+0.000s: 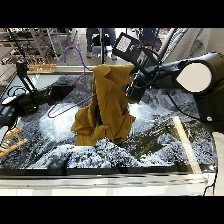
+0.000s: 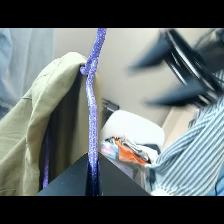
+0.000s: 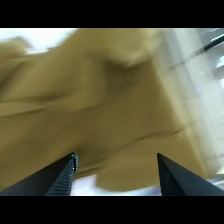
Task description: Fold the clothes and pants, and hang the long-sleeved shirts on hangers.
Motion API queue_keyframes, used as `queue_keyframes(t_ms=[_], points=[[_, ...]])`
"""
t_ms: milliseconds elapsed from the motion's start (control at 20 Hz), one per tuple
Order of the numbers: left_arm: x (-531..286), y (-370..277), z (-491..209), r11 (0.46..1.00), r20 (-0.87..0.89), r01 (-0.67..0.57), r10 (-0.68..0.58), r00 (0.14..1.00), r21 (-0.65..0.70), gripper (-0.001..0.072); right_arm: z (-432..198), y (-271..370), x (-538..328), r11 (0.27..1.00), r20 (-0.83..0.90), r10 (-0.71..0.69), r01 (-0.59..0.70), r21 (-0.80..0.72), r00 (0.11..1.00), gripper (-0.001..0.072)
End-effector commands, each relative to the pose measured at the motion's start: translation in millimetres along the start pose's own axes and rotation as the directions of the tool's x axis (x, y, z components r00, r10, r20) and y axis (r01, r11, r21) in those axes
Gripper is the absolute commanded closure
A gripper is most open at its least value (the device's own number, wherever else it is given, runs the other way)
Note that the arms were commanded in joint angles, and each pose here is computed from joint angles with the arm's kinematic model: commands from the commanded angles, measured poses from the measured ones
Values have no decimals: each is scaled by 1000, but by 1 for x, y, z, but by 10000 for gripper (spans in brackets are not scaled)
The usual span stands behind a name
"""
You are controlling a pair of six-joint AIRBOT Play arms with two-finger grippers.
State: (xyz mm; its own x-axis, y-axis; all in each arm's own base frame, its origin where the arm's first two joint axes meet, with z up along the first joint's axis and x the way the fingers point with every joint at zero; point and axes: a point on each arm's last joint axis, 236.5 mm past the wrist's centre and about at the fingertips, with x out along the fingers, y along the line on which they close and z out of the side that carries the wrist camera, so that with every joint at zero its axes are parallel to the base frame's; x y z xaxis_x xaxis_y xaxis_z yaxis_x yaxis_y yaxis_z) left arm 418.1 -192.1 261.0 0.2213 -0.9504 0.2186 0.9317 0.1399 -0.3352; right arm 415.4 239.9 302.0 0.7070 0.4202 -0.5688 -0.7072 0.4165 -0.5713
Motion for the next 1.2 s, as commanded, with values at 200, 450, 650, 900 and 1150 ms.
queue_keyframes(t_ms=[200, 450, 650, 900, 1150], points=[[1, -4, -4, 1000, -14, 22, -21, 1000, 11, 689, 14, -16, 90, 964, 98, -76, 98, -246, 992, 152], [0, 22, 0, 996, 3, -88, 88, 996, 12, 507, 25, -3, 114, 979, 159, -35, 66, -193, 987, 685], [-19, 58, 2, 964, -82, -263, 265, 961, 35, -10, -2, 22, 117, 966, 43, 71, -58, -250, 997, 688], [-63, 62, 60, 868, -246, -438, 488, 837, 231, -13, -54, 46, 127, 958, -153, 152, -184, -221, 977, 689], [-146, 80, 60, 454, -426, -889, 817, 388, 60, 208, -78, -35, 126, 943, -224, -179, 232, 239, 958, 689]])
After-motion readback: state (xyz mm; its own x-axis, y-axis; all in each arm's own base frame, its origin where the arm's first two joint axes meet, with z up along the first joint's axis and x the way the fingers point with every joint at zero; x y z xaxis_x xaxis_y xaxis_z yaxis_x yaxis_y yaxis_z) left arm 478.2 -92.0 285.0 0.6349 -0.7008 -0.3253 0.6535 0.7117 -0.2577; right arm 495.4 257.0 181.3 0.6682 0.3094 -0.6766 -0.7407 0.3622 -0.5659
